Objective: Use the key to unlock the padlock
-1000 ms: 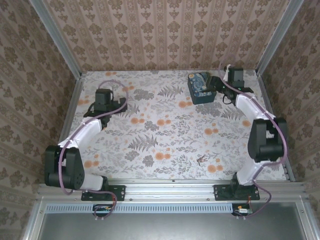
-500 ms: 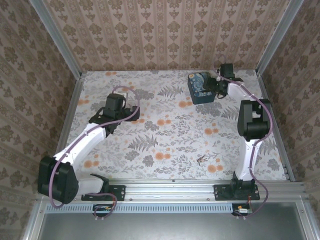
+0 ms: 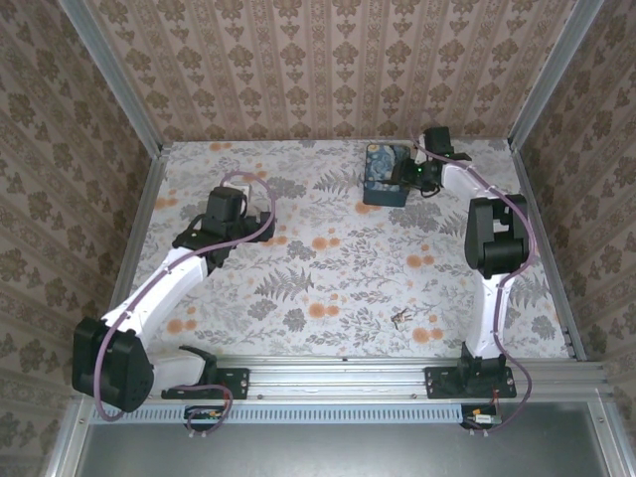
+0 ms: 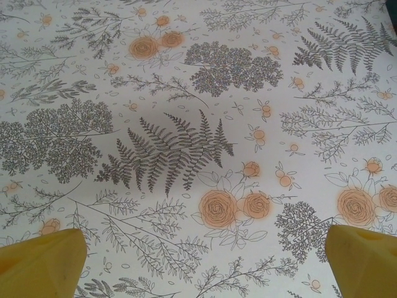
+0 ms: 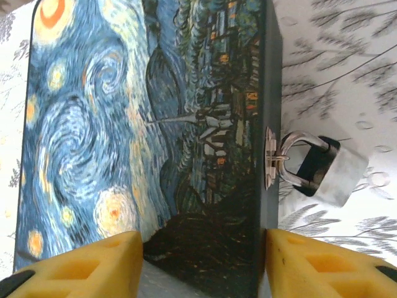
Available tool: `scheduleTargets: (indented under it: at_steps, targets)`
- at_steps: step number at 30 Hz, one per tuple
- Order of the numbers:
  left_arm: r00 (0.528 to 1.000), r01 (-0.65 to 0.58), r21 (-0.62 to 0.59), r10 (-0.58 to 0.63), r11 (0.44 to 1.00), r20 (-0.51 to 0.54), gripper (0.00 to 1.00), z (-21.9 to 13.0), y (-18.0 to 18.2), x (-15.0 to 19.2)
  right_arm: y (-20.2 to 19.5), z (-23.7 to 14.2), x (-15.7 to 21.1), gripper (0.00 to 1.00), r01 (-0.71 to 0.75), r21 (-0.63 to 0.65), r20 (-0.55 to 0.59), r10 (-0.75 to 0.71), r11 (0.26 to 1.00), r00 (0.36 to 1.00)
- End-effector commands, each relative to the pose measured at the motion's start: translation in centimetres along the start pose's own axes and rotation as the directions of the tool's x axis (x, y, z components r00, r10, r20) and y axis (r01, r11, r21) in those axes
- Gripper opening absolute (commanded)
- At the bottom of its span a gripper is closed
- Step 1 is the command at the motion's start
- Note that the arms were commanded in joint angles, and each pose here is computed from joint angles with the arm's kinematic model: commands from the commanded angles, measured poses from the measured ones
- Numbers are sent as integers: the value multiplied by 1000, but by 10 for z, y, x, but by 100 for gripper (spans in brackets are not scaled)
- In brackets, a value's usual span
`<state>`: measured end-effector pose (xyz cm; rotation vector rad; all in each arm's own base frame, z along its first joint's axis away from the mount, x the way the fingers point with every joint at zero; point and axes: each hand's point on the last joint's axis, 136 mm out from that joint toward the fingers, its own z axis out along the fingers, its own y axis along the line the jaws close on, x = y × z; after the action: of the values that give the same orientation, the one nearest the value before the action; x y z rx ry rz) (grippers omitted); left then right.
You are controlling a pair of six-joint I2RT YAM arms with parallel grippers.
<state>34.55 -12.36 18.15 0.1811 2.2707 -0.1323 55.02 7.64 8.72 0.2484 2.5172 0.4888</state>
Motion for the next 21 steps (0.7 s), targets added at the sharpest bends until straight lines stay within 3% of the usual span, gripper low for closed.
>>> scheduleTargets:
  at_steps: [1,7,16,21]
  targets:
    - [999,-24,-11,24,1000,37,100,-11,2,-8,4,19,31,47,26,19,-86,-24,999,996]
    - [999,-20,-15,20,1000,47,100,-16,4,-10,29,29,59,34,76,-1,-107,-76,997,991]
    - [999,15,-32,-13,999,52,100,-24,9,-12,103,18,128,32,82,-57,-138,-90,995,986]
    - [1000,29,-72,-29,997,3,100,-27,15,-5,138,16,170,30,46,-88,-153,-59,995,987]
